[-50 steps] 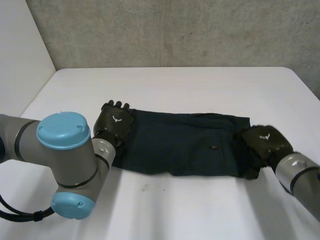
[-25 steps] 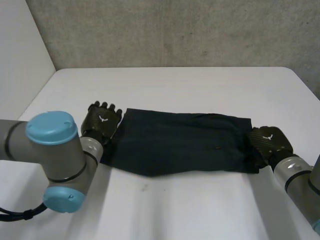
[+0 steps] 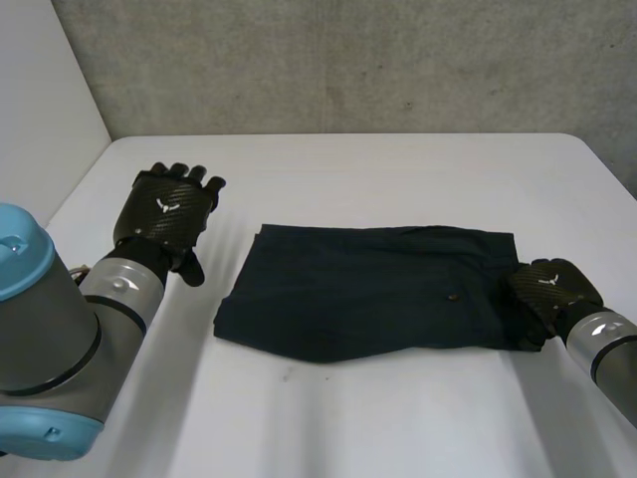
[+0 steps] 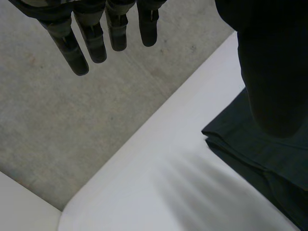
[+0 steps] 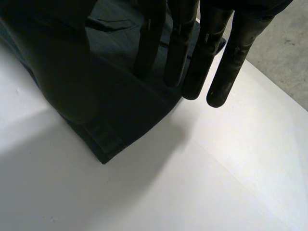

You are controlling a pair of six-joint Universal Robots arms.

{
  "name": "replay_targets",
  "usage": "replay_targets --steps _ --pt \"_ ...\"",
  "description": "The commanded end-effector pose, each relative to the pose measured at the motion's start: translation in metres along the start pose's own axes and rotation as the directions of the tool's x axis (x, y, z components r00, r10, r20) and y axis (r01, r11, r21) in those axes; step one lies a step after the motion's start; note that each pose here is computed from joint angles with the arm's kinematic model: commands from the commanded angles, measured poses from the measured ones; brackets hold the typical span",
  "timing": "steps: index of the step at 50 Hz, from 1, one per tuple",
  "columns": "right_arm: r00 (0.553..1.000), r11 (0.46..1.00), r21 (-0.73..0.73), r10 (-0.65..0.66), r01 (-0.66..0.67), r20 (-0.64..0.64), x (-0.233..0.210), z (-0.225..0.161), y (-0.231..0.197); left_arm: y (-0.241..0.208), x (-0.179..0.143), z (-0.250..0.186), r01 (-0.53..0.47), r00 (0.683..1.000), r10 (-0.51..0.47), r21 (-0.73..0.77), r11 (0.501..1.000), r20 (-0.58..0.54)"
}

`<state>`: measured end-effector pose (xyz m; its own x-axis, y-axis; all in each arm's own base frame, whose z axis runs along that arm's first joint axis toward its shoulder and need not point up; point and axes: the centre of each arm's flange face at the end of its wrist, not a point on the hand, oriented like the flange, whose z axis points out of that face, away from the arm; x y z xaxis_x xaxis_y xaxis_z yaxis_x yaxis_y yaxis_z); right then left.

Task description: Fold the shorts.

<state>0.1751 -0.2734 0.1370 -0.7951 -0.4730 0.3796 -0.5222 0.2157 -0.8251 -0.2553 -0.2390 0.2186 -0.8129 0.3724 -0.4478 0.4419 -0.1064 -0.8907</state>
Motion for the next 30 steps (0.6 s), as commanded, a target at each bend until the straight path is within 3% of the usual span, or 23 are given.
replay_targets --steps 1,10,16,22,27,30 --pt "0.997 0.998 -0.009 0.063 -0.063 0.032 -0.001 0.008 0.008 0.006 0.004 -0.001 0.014 1.0 -0.015 -0.02 1.0 -0.015" --pt "0.98 0.983 -0.008 0.185 -0.185 0.069 0.0 0.023 0.009 0.008 0.008 -0.002 0.016 1.0 -0.016 -0.027 1.0 -0.025" --pt "0.985 0.985 -0.017 0.173 -0.173 -0.009 0.026 0.024 0.011 0.01 0.008 -0.001 0.015 1.0 -0.016 -0.034 0.999 -0.024" --pt "0.998 1.0 -0.001 -0.012 0.012 -0.06 0.047 0.011 -0.009 0.013 0.007 -0.004 0.014 1.0 -0.015 -0.043 0.999 -0.023" --pt "0.973 0.979 -0.011 -0.206 0.206 -0.108 0.058 0.005 -0.031 0.01 0.002 -0.008 0.016 1.0 -0.017 -0.049 0.999 -0.014" --pt "0.96 0.965 0.029 -0.254 0.259 -0.114 0.046 0.004 -0.051 0.013 -0.005 -0.009 0.019 1.0 -0.019 -0.065 0.998 0.002"
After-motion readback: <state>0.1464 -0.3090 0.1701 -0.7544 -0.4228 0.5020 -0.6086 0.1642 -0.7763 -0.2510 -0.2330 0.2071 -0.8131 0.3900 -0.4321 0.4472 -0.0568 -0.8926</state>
